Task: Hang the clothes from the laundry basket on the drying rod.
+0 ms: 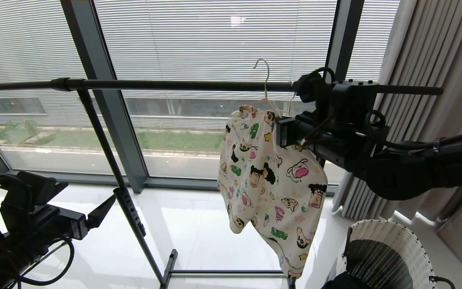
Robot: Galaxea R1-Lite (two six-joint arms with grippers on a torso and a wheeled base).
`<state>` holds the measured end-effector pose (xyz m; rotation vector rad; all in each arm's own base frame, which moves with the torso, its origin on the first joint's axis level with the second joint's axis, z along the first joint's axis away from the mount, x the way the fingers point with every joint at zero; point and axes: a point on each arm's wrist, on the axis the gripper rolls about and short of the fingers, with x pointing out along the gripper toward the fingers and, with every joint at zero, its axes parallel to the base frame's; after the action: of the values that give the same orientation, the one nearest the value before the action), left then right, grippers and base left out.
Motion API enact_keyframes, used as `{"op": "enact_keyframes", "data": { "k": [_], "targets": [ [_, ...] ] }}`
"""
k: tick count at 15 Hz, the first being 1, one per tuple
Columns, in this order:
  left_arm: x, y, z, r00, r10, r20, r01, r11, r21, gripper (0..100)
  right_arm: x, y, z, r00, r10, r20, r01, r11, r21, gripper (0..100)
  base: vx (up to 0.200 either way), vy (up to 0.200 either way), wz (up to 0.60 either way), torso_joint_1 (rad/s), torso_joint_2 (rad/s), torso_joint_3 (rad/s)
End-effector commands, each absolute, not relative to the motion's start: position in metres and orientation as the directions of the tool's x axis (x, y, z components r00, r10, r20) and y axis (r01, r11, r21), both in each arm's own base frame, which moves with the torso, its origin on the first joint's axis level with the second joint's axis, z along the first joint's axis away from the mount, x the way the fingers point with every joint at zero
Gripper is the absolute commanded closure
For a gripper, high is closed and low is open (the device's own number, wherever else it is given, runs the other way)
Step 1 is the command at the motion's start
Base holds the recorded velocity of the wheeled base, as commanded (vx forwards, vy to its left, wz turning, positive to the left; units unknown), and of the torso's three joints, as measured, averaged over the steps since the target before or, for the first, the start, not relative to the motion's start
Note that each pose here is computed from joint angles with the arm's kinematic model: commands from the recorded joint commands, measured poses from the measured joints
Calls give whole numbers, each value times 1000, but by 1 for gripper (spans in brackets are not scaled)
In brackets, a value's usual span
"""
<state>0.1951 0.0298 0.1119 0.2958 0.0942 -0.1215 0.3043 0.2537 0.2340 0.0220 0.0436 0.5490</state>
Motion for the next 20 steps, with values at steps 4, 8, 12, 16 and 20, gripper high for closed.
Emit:
{"op": "enact_keyframes", "data": {
  "k": [4,8,12,16,20],
  "targets": [
    [189,18,111,980,-160,-119,188,941,281,0,326,259,220,864,501,-52,-501,865,27,100,0,0,0,0,0,0],
    [188,17,111,980,-161,-117,189,941,281,0,328,261,215,864,500,-65,-499,866,25,100,0,0,0,0,0,0],
    [184,16,110,979,-164,-122,193,940,280,0,331,262,209,864,498,-79,-497,867,23,100,0,0,0,0,0,0],
    [181,15,108,977,-168,-132,199,940,277,0,331,263,208,864,498,-79,-497,867,24,100,0,0,0,0,0,0],
    [181,15,108,977,-167,-131,198,940,279,0,333,260,208,868,491,-80,-491,871,24,100,0,0,0,0,0,0]
  ]
}}
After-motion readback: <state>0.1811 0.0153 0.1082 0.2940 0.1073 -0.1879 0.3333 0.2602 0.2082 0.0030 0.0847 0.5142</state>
